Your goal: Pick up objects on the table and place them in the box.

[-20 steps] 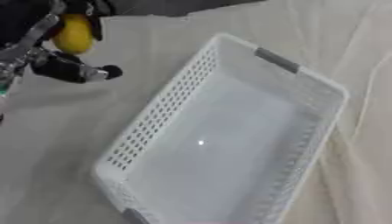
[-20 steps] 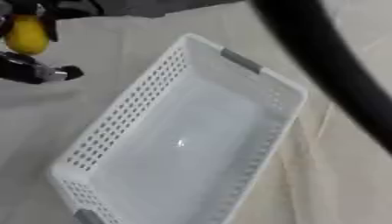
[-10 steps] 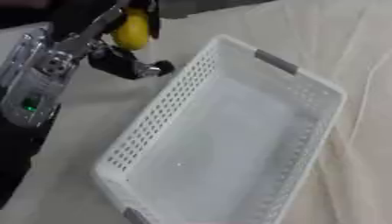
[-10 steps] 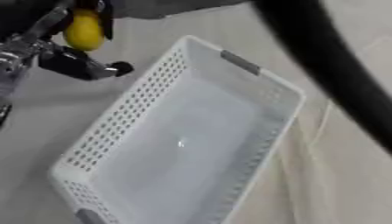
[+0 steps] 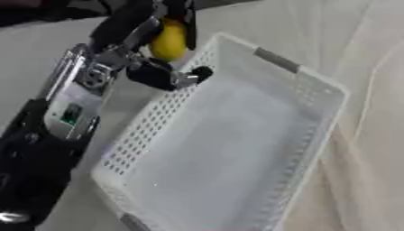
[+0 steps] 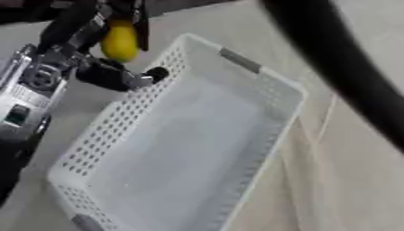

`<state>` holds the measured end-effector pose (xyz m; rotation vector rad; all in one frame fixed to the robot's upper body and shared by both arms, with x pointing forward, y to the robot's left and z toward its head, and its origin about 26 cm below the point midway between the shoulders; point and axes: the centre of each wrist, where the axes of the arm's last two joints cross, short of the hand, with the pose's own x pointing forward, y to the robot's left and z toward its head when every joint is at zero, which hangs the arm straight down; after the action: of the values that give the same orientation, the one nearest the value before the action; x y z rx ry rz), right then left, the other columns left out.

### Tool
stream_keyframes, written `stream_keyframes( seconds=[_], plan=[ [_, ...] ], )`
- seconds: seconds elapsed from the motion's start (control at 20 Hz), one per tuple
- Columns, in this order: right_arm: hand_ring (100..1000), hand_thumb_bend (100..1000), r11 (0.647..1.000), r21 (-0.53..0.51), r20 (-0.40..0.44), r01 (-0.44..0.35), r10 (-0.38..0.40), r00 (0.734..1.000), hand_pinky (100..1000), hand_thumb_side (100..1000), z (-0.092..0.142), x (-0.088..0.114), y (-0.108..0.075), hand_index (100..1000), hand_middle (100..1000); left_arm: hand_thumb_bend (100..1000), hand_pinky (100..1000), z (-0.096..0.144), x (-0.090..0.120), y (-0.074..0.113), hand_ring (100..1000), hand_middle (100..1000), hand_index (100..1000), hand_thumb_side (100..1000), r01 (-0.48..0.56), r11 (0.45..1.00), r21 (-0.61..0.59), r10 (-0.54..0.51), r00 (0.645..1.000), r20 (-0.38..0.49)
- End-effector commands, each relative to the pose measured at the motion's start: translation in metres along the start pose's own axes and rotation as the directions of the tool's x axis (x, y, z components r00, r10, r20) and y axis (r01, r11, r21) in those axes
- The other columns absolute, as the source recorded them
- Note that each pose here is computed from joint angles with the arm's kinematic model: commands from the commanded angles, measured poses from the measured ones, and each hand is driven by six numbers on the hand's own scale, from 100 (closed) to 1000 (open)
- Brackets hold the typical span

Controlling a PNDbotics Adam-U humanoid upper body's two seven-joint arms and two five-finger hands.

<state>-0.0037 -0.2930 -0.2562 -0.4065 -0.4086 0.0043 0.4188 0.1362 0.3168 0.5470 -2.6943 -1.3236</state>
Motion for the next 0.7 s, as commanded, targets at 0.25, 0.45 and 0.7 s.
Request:
stream_keyframes(
  seconds=[0.25,0.45,0.7],
  plan=[
    [579,100,1.0,-0.016,-0.02,-0.017,0.017,1.0,468,872,0.002,-0.009,-0.011,719,672,100,100,-0.008,-0.003,-0.022,100,100,167,100,-0.064,0.997,-0.05,0.064,0.998,-0.008],
    [579,100,1.0,-0.019,-0.018,-0.023,0.023,1.0,468,872,0.001,-0.009,-0.013,719,671,100,100,-0.012,-0.001,-0.035,100,114,235,100,-0.094,0.993,-0.069,0.094,0.996,0.001],
    [579,100,1.0,-0.02,-0.019,-0.024,0.024,1.0,469,872,0.001,-0.009,-0.014,719,672,100,100,-0.009,-0.004,-0.044,392,452,530,330,-0.094,0.989,-0.11,0.094,0.996,-0.006]
  ],
)
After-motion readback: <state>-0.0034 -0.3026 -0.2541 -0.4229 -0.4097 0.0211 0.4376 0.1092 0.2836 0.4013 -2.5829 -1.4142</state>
